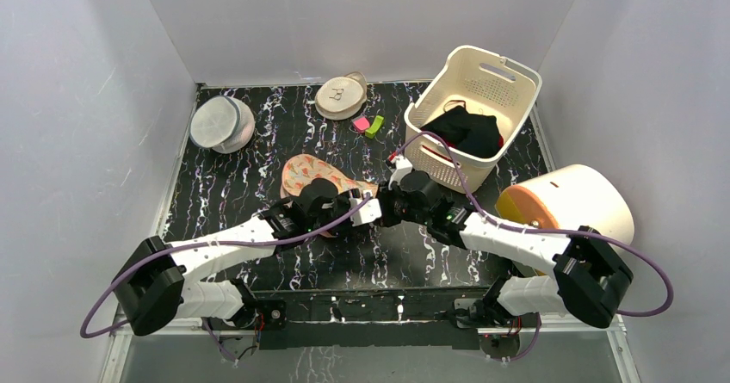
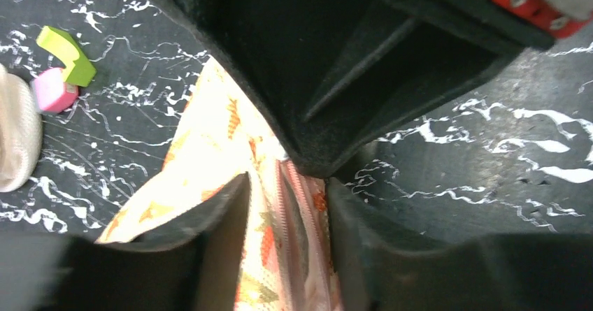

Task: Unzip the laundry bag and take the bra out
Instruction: Unzip the laundry bag at the center of the board.

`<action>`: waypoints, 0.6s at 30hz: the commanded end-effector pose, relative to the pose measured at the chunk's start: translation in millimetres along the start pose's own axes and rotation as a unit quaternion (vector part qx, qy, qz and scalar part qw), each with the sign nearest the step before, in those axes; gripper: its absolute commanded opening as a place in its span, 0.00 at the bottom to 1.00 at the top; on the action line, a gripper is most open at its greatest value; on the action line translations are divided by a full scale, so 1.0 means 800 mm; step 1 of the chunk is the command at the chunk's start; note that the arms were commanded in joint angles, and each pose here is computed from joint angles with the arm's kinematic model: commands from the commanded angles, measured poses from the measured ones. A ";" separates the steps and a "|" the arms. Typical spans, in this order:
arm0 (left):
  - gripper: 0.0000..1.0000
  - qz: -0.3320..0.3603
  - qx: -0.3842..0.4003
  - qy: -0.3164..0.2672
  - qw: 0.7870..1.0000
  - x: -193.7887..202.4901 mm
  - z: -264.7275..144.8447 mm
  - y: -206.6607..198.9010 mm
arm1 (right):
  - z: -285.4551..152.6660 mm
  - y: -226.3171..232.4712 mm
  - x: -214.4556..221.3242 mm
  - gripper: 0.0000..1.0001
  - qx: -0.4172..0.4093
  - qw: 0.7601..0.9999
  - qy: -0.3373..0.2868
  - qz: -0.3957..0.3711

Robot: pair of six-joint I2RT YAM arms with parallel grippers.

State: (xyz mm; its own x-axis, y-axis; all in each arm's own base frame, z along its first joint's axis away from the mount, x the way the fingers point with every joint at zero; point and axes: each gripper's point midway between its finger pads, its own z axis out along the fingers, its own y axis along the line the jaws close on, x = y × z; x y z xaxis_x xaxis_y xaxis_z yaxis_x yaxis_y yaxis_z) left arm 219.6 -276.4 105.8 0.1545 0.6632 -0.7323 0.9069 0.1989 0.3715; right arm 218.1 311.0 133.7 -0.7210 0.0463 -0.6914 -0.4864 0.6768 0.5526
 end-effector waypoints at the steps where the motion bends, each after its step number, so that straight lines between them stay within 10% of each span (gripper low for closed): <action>1: 0.32 0.007 -0.035 -0.005 0.999 -0.017 -0.003 0.024 | -0.006 0.028 -0.030 0.00 -0.036 0.998 -0.044 -0.005; 7: 0.04 0.016 -0.040 0.000 0.999 -0.016 -0.007 0.027 | -0.011 0.022 -0.028 0.00 -0.027 0.998 -0.053 -0.001; 18: 0.00 0.029 -0.068 -0.022 0.997 -0.031 -0.029 0.039 | -0.021 -0.020 -0.020 0.00 0.042 0.997 -0.059 -0.003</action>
State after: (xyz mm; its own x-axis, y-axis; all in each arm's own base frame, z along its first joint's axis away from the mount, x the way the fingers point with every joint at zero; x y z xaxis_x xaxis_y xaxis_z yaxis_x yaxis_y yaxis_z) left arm 228.4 -271.0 119.5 0.1825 0.6722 -0.7175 0.8719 0.2267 0.4341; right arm 218.9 301.3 142.9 -0.6876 0.0941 -0.7199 -0.4737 0.6933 0.5431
